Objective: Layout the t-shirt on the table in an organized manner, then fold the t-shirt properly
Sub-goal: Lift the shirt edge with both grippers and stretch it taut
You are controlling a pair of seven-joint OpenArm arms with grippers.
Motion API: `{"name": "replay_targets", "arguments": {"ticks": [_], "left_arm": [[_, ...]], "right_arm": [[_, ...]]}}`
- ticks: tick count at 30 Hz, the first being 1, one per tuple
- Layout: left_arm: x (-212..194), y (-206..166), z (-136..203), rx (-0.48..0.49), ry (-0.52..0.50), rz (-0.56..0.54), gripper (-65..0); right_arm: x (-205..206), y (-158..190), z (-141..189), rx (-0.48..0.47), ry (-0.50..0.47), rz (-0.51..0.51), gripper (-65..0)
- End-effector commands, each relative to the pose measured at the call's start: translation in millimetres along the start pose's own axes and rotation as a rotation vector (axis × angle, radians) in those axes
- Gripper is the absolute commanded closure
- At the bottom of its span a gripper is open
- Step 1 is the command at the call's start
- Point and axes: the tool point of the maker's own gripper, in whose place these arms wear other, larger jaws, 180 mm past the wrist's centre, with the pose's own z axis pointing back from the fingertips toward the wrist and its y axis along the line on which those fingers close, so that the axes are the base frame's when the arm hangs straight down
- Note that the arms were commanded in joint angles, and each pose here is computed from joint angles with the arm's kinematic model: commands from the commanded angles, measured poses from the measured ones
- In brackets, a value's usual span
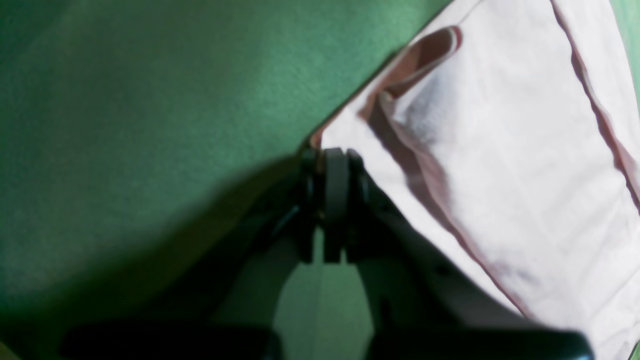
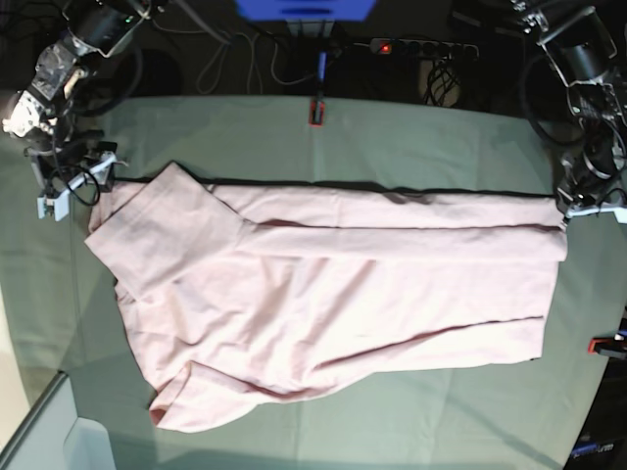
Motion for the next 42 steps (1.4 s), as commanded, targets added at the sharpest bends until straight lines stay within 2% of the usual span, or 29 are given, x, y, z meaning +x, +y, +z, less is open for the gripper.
{"name": "replay_targets", "arguments": {"ticks": [1, 12, 23, 27, 29, 30, 34, 36, 42], "left_arm": [[19.9, -4.7, 3.5, -0.014, -0.048, -0.017, -0.1], [19.5, -3.5, 3.6, -0.012, -0.049, -0.016, -0.1], [20.9, -5.0, 3.1, -0.015, -0.052, -0.014, -0.1], [21.2, -5.0, 3.1, -0.015, -0.054, -0.014, -0.1], [21.2, -5.0, 3.1, -0.015, -0.054, -0.014, -0.1], [21.2, -5.0, 3.1, -0.015, -0.054, -0.014, -0.1], [22.1, -5.5, 3.4, -0.015, -0.056, -0.015, -0.1], [21.8, -5.4, 3.4, -0.015, -0.054, -0.015, -0.1], [21.4, -6.3, 3.6, -0.018, -0.05, -0.012, -0.1]], "right_arm": [[20.6, -5.3, 1.3, -0.006, -0.06, 0.003, -35.2], [30.1, -5.7, 5.3, -0.014, -0.086, 0.01, -35.2], [7.0, 1.7, -19.1, 0.047, -0.005, -0.043, -35.2], [8.6, 4.4, -22.2, 0.055, -0.004, -0.049, -34.5], [8.0, 4.8, -22.0, 0.055, -0.004, -0.049, -30.7], [8.0, 4.8, -22.0, 0.055, -0.004, -0.049, -26.7], [6.2, 4.3, -21.5, 0.054, 0.002, -0.047, -2.2], [-3.1, 1.8, -19.0, 0.049, 0.021, -0.045, 0.0], [18.2, -17.0, 4.2, -0.026, -0.045, 0.011, 0.0]]}}
